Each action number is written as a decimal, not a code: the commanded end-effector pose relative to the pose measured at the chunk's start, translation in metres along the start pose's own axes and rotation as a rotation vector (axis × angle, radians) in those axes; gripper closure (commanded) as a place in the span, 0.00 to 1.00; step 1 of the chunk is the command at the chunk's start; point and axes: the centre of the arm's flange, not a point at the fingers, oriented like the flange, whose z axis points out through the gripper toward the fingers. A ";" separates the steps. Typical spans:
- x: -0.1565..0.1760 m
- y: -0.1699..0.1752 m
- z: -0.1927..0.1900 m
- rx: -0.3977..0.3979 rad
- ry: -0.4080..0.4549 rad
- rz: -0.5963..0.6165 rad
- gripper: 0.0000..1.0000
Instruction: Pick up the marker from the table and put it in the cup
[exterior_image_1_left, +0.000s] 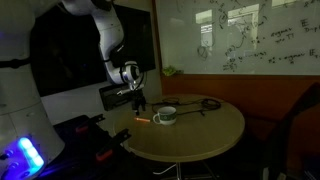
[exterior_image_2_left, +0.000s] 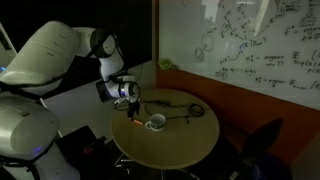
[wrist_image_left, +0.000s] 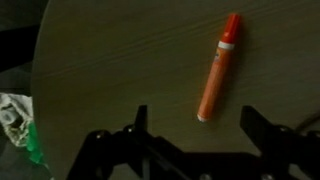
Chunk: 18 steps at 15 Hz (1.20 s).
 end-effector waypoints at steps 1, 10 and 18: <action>-0.002 -0.017 0.023 0.033 -0.031 0.029 0.00; 0.005 -0.036 0.049 0.045 -0.067 0.072 0.47; 0.007 -0.035 0.043 0.064 -0.065 0.082 1.00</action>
